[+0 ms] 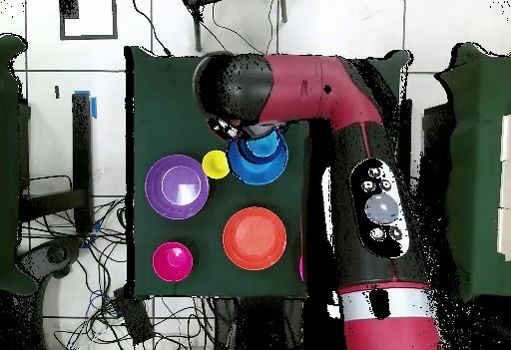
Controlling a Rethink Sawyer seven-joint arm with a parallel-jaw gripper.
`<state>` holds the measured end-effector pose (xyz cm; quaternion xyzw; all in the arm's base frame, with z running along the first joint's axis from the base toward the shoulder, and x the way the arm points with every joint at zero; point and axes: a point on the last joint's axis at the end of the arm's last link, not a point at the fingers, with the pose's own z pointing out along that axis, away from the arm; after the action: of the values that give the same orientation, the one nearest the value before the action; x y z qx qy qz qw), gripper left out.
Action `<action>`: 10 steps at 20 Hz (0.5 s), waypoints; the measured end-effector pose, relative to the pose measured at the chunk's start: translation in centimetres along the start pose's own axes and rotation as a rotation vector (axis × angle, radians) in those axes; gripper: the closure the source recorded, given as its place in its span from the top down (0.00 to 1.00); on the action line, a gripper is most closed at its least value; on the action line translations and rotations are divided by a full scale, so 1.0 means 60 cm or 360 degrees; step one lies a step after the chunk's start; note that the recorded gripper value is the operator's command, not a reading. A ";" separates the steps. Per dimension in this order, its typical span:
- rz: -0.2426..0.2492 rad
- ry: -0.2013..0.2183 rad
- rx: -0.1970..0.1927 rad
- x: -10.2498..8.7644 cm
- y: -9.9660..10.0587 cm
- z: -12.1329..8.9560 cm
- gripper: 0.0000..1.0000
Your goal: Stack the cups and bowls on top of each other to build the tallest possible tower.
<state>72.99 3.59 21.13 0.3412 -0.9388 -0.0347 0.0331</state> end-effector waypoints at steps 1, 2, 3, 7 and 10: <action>-0.0001 -0.0001 -0.0006 0.001 0.004 0.004 1.00; -0.0003 -0.0001 -0.0012 0.003 0.009 0.008 1.00; -0.0009 0.0001 -0.0016 0.006 0.016 0.014 1.00; -0.0024 0.0003 -0.0020 0.015 0.034 0.028 1.00; -0.0033 0.0006 -0.0025 0.021 0.045 0.038 1.00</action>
<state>70.10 4.93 19.14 0.3508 -0.9348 -0.0419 0.0372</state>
